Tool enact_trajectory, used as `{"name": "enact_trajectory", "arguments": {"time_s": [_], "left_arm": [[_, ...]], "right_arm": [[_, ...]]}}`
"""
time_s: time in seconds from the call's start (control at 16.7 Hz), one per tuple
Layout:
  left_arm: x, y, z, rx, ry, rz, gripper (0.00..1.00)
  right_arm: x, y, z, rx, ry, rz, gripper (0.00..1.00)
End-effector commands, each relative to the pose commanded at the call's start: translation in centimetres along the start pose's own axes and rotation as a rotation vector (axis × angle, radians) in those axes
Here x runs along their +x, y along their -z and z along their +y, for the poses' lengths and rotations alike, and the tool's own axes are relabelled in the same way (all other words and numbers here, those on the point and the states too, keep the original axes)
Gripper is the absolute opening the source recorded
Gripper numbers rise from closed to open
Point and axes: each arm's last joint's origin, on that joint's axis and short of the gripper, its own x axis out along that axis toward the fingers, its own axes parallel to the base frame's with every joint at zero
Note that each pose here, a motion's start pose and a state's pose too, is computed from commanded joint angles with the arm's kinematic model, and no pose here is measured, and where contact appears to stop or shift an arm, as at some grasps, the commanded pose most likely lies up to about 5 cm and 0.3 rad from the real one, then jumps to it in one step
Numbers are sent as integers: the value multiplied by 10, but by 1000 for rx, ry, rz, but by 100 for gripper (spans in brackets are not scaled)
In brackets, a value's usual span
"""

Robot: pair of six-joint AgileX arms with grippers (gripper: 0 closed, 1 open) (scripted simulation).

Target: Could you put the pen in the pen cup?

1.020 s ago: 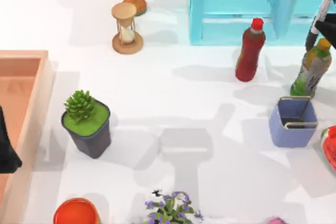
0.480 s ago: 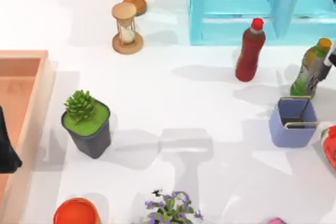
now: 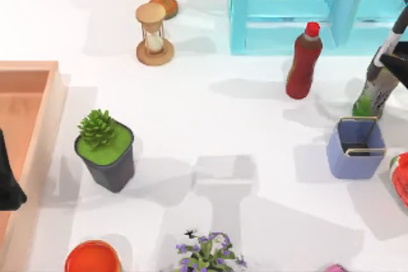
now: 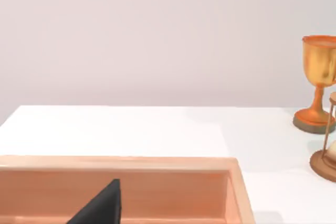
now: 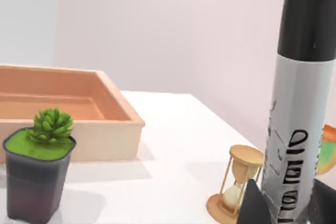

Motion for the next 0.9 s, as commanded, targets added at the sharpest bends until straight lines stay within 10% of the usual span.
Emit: {"name": "enact_trajectory", "arguments": {"time_s": [0.9], "left_arm": [[0,0,0,0,0,0,100]], "right_arm": [[-27,29,-4,203,119,66,8]]}}
